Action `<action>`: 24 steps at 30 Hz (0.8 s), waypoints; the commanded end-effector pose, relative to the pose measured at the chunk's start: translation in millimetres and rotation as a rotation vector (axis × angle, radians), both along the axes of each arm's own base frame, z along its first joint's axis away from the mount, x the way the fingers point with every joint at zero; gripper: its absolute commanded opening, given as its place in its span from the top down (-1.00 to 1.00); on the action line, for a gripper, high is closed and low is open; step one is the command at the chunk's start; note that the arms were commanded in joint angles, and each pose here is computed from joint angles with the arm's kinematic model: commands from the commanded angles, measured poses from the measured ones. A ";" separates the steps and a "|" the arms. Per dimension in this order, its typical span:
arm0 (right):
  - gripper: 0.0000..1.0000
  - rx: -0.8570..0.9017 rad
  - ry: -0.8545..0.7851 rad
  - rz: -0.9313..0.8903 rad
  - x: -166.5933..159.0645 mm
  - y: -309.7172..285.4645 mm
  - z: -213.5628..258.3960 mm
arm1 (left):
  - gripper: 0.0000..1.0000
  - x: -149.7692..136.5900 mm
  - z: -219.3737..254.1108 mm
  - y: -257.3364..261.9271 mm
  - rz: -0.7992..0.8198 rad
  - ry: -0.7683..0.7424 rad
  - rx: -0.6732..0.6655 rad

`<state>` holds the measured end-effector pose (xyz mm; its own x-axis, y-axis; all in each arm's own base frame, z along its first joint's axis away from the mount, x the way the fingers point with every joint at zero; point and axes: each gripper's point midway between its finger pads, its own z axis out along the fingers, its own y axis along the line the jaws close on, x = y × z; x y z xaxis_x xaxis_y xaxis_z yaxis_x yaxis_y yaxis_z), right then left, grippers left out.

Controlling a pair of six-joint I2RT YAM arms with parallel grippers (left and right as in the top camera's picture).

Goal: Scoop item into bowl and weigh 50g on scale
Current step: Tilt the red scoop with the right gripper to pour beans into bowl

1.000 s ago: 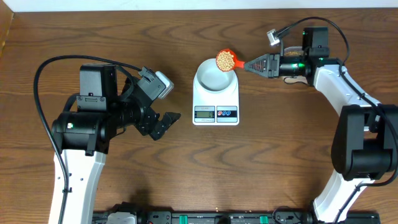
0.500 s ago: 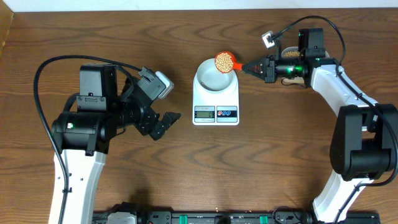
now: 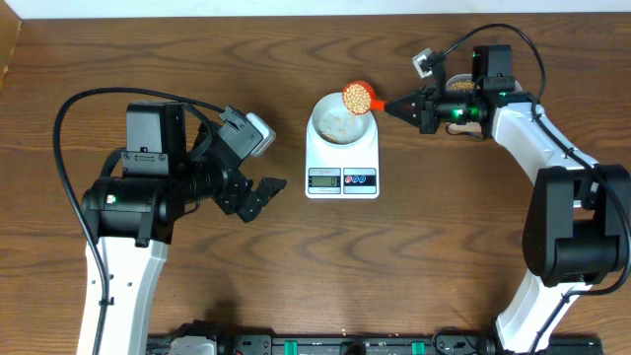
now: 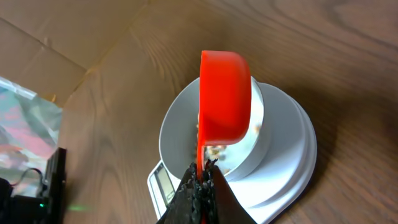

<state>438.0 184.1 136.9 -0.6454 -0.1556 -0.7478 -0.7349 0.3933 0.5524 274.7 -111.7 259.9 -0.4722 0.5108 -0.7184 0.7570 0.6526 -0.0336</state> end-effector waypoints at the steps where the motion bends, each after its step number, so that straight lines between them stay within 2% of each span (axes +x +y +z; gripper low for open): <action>1: 0.98 -0.010 -0.078 0.059 -4.0 10.8 0.6 | -0.98 0.9 13.6 -1.8 -0.005 -0.030 -0.024; 7: 0.98 -0.064 -0.108 0.058 -2.1 15.1 -6.5 | -0.98 0.9 13.6 -1.8 -0.005 -0.030 -0.024; 17: 0.98 -0.006 -0.132 0.096 -8.3 20.4 9.4 | -0.98 0.8 13.6 -1.8 -0.005 -0.029 -0.024; 21: 0.98 -0.060 -0.139 0.060 -2.0 15.8 3.7 | -0.98 0.9 13.6 -1.8 -0.005 -0.030 -0.024; 24: 0.98 -0.035 -0.156 0.074 -5.1 17.0 15.3 | -0.98 0.9 13.6 -1.8 -0.005 -0.030 -0.024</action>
<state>436.3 197.9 131.6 -0.5581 -0.2303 -0.7972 -0.8044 0.3860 0.4516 274.7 -111.7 259.9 -0.4722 0.5108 -0.7184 0.7570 0.6526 -0.0336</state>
